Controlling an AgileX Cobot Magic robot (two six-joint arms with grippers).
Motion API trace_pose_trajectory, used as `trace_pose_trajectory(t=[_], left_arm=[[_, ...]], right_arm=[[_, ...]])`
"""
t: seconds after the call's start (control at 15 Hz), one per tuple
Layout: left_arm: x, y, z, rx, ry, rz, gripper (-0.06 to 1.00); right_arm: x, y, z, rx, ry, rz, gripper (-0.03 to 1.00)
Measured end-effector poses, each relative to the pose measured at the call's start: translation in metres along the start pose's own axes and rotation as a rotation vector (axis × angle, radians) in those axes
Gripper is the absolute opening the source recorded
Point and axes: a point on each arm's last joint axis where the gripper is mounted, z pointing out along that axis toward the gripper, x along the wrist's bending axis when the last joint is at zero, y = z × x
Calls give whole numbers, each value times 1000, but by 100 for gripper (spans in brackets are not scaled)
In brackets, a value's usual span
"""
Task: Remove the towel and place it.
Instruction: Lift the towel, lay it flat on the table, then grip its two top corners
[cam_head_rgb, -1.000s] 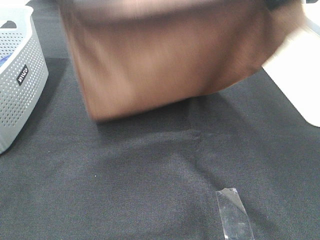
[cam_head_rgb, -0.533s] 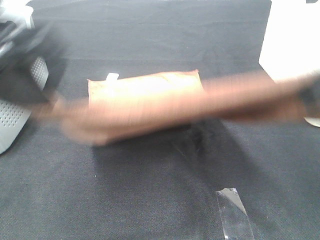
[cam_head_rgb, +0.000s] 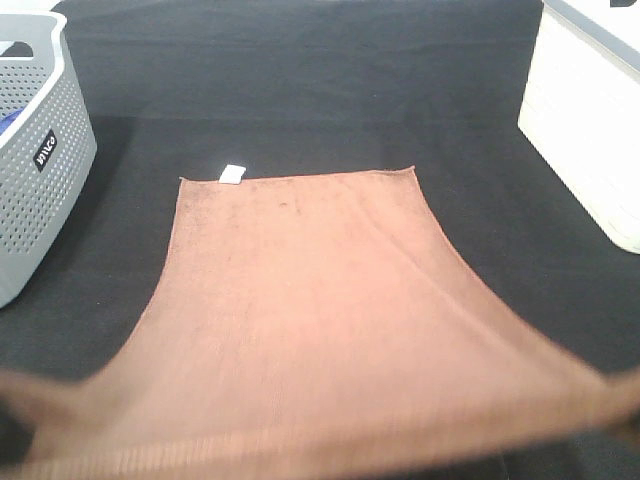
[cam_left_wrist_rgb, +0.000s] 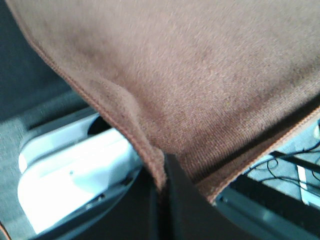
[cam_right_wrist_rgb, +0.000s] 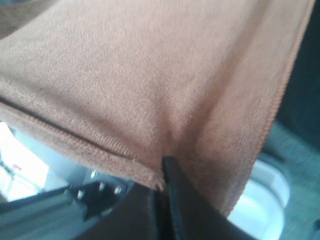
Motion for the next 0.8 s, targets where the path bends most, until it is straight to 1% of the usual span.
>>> trace_pose_trajectory(t=[0.2,0.4,0.47,0.6,0.8], left_arm=[[13,-13,18,71,7,-68,0],[15,-15,22,84,14,-77,0],[16,-13,26,99,25,-84,0],[17,-8,37,147,65,-84,0],[21,0,58,235,129,-111,0]], right_arm=[[-8,-15,16,58,20,41,0],[-14,-21,27,109,18,70,0],[-19,-23,35,162,11,94,0],[-22,-19,43,212,4,112,0],[-29,-9,58,297,-9,142,0]])
